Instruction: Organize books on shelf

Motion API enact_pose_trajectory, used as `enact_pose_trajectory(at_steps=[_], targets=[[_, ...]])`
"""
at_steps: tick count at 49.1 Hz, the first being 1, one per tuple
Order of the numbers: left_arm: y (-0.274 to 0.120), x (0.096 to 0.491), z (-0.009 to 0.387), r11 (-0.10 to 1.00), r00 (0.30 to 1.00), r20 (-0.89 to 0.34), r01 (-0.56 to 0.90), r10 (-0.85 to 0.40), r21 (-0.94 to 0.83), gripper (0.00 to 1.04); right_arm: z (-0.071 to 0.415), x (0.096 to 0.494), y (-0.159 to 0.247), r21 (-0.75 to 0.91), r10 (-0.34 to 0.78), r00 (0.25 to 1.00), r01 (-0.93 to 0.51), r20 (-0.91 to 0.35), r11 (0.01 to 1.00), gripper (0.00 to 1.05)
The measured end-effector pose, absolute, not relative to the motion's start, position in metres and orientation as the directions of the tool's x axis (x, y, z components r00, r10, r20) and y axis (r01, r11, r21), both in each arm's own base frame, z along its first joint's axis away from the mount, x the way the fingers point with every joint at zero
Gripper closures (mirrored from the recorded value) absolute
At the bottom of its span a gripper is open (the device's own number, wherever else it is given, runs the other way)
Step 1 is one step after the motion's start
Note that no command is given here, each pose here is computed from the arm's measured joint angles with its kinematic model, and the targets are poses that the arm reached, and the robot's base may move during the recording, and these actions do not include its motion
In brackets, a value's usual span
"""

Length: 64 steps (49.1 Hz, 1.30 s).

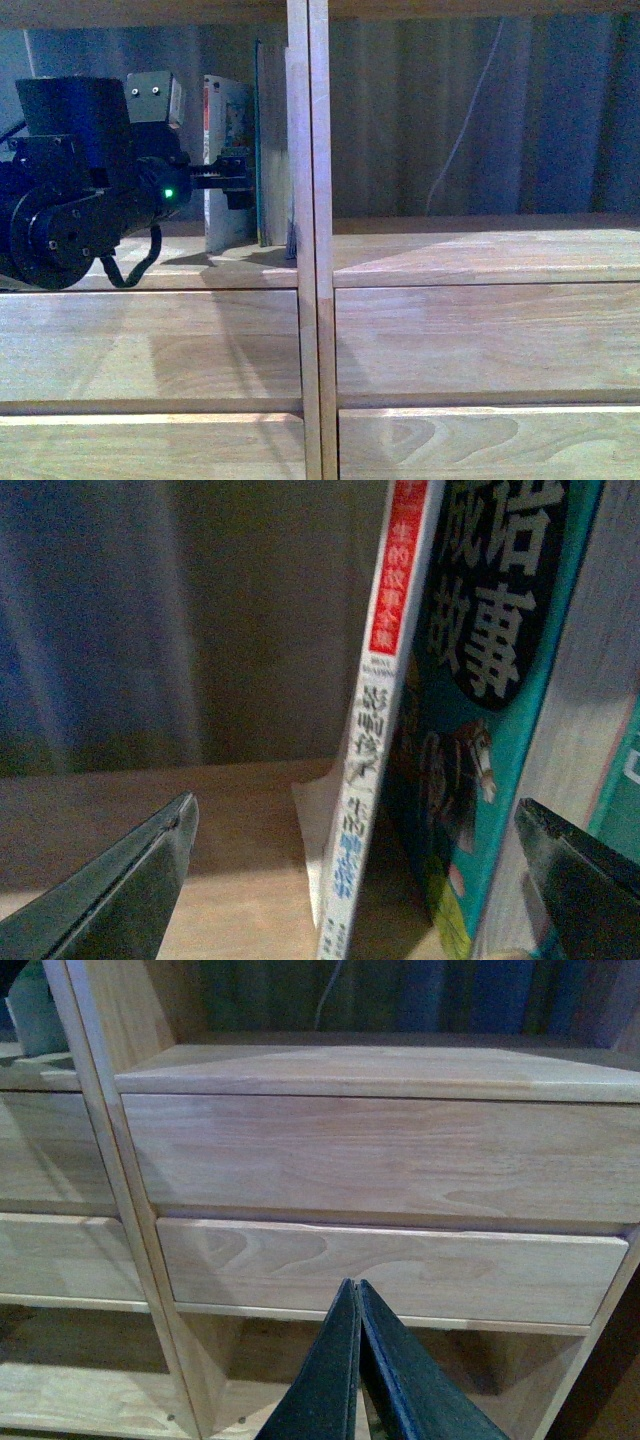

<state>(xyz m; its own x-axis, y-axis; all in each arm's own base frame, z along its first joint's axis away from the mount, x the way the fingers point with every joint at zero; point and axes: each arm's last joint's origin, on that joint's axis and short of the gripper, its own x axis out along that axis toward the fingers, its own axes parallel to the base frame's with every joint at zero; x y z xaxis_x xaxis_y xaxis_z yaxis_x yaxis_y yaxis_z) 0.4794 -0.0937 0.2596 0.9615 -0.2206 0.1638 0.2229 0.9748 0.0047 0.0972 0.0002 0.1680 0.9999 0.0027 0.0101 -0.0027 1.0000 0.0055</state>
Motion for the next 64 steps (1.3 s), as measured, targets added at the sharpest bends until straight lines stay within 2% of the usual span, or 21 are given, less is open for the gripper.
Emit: enact_pose_trajectory(at_steps=[13, 25, 35, 49, 55, 58, 64], targets=[[-0.101, 0.434, 0.289, 0.971, 0.955, 0.185, 0.239, -0.233, -0.012, 0.07, 0.168, 0.097, 0.0, 0.006, 0.003, 1.0, -0.003, 0.01, 1.0, 1.02], [-0.098, 0.353, 0.317, 0.982, 0.961, 0.211, 0.186, -0.179, -0.016, 0.07, 0.168, 0.097, 0.0, 0.006, 0.003, 1.0, -0.003, 0.01, 1.0, 1.02], [-0.085, 0.268, 0.322, 0.998, 0.975, 0.215, 0.05, -0.054, 0.027, 0.07, 0.168, 0.097, 0.0, 0.006, 0.003, 1.0, -0.003, 0.01, 1.0, 1.02], [-0.043, 0.154, 0.309, 0.977, 0.968, 0.184, -0.192, 0.173, 0.094, 0.07, 0.168, 0.097, 0.0, 0.006, 0.003, 1.0, -0.003, 0.01, 1.0, 1.02], [-0.032, 0.104, 0.283, 0.963, 0.958, 0.165, -0.252, 0.235, 0.097, 0.07, 0.168, 0.097, 0.0, 0.006, 0.003, 1.0, -0.003, 0.01, 1.0, 1.02], [-0.027, 0.098, 0.27, 0.958, 0.952, 0.16, -0.276, 0.261, 0.081, 0.07, 0.168, 0.097, 0.0, 0.006, 0.003, 1.0, -0.003, 0.01, 1.0, 1.02], [-0.025, 0.097, 0.219, 0.956, 0.957, 0.048, -0.289, 0.287, 0.056, 0.07, 0.168, 0.097, 0.0, 0.006, 0.003, 1.0, -0.003, 0.01, 1.0, 1.02]])
